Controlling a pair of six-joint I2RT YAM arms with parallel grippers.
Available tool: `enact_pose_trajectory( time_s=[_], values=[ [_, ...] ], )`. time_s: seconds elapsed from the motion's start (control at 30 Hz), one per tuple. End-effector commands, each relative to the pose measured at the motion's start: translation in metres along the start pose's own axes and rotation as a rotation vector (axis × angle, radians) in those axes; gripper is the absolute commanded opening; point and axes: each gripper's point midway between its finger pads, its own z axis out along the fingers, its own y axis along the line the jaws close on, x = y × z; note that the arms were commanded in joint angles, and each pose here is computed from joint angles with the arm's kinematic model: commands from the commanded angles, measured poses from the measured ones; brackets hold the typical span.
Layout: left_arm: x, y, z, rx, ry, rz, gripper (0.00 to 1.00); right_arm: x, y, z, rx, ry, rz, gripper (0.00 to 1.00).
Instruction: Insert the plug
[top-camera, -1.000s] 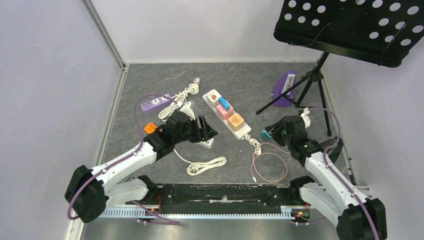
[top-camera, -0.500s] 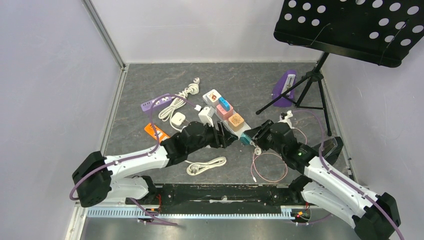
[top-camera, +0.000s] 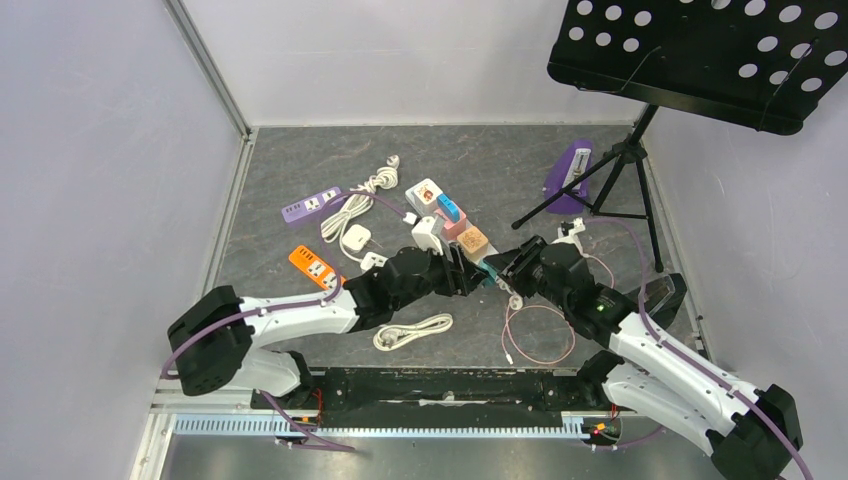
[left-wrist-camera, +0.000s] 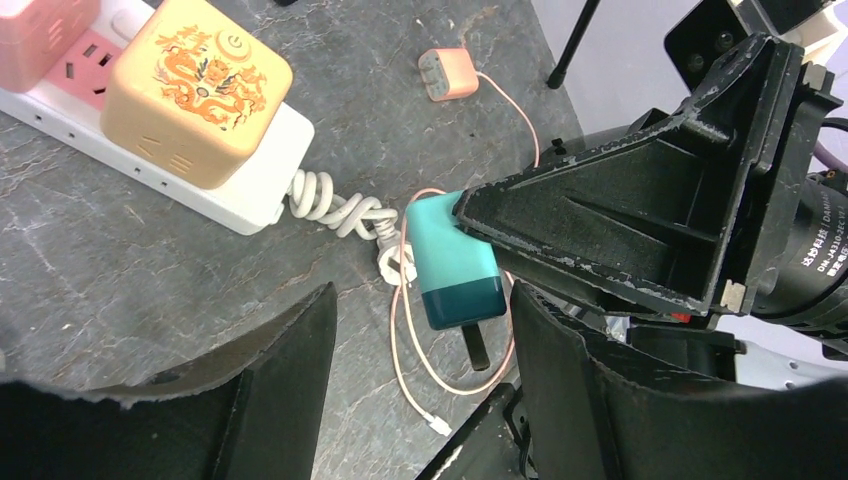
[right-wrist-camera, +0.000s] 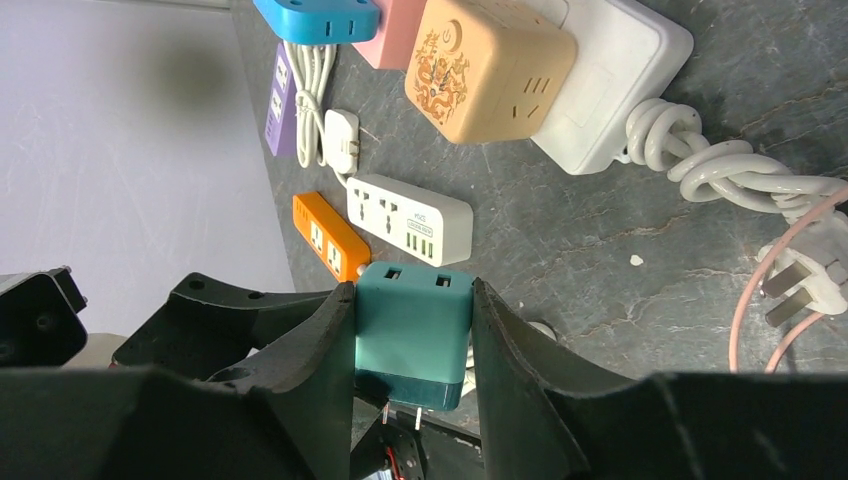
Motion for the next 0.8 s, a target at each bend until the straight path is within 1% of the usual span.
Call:
enact_pose_trajectory(
  time_s=[0.0, 0.1, 0.23, 0.33, 0.47, 0.5, 0.53, 0.57, 0.6, 0.7, 0.77],
  values=[
    [-0.023, -0.027, 0.006, 0.073, -0.075, -0.053, 0.69, -0.014, 0.04, -0.009, -0.114, -0.039, 0.033, 0.14],
    [-0.022, -0.03, 0.007, 0.086, -0.07, -0.058, 0.64, -0.012, 0.04, -0.01, -0.119, -0.032, 0.035, 0.14],
    [-0.019, -0.032, 0.009, 0.095, -0.056, -0.068, 0.53, -0.01, 0.044, -0.011, -0.138, -0.017, 0.033, 0.15],
    [-0.018, -0.034, 0.009, 0.106, -0.048, -0.077, 0.43, -0.007, 0.052, -0.013, -0.162, 0.006, 0.006, 0.21],
    [-0.019, -0.042, 0.008, 0.143, -0.043, -0.088, 0.33, -0.001, 0.056, -0.014, -0.173, 0.043, -0.023, 0.27],
    [-0.02, -0.046, 0.008, 0.158, -0.042, -0.088, 0.28, 0.0, 0.055, -0.014, -0.174, 0.046, -0.029, 0.29],
    [-0.021, -0.05, 0.006, 0.174, -0.039, -0.083, 0.19, 0.001, 0.055, -0.014, -0.175, 0.049, -0.036, 0.32],
    [-0.021, -0.052, 0.006, 0.186, -0.033, -0.072, 0.07, 0.001, 0.054, -0.014, -0.177, 0.052, -0.043, 0.36],
    [-0.023, -0.055, 0.003, 0.202, -0.027, -0.065, 0.02, 0.001, 0.054, -0.014, -0.18, 0.051, -0.065, 0.42],
    [-0.028, -0.058, -0.005, 0.237, 0.009, -0.038, 0.02, 0.003, 0.06, -0.018, -0.227, 0.057, -0.17, 0.7],
    [-0.033, -0.056, -0.013, 0.259, 0.034, -0.018, 0.02, -0.001, 0.064, -0.023, -0.258, 0.037, -0.223, 0.8]
  ],
)
